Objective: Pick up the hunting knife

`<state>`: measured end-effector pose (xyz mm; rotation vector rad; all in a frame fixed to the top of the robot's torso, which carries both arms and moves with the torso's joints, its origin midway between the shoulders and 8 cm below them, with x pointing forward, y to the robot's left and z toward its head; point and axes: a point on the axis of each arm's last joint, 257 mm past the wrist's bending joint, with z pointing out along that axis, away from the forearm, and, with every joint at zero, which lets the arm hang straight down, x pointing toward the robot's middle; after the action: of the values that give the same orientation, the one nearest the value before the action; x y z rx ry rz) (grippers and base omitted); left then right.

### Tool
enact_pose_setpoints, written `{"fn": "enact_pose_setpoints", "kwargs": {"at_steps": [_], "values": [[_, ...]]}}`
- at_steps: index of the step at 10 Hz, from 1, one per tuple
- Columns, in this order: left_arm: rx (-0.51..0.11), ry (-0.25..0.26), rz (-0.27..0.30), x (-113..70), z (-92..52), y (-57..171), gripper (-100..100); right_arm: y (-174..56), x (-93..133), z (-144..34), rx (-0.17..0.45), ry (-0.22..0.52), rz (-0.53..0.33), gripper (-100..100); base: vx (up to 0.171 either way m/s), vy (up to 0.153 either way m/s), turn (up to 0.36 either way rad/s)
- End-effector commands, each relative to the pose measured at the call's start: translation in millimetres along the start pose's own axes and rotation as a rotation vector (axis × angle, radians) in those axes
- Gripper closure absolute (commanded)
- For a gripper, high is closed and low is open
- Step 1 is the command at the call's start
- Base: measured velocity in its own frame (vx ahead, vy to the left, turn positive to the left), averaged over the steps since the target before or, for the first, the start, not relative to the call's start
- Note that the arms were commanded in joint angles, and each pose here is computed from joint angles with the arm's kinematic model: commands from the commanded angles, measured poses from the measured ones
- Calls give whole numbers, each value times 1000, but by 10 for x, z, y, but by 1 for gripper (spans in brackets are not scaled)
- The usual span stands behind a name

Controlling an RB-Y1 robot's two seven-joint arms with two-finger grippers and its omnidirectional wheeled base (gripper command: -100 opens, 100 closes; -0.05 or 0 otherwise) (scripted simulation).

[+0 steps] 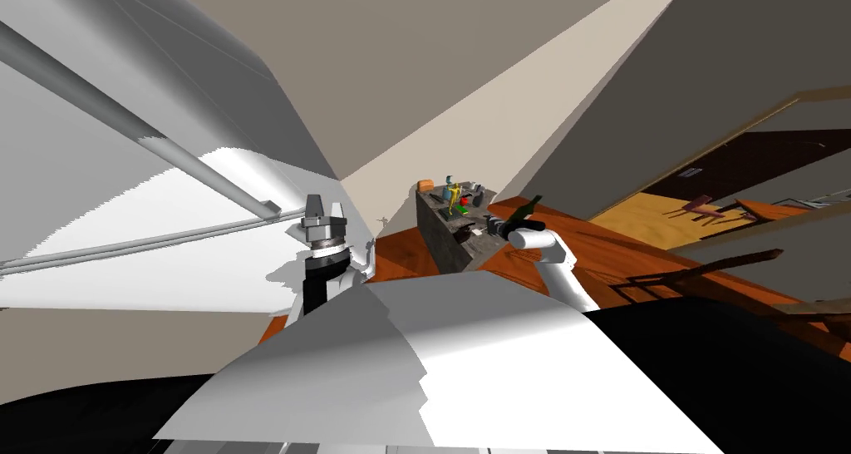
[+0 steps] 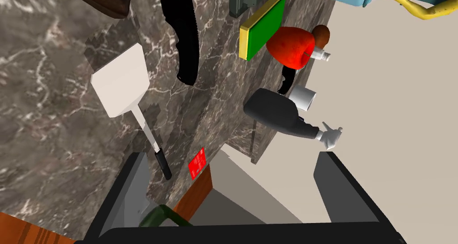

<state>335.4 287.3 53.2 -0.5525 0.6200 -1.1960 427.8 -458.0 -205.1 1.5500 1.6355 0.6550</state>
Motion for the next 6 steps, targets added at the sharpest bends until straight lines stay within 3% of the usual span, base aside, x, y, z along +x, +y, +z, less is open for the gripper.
{"fn": "enact_pose_setpoints", "kwargs": {"at_steps": [1,4,6], "values": [[0,0,0,0,0,0,0,-74,-4,22,33,2,-2,-100,18,-8,-14],[0,0,0,0,0,0,0,-402,-114,30,168,18,-18,-100,61,-14,188],[0,0,0,0,0,0,0,-496,-106,12,205,21,-18,-100,51,-19,45]]}}
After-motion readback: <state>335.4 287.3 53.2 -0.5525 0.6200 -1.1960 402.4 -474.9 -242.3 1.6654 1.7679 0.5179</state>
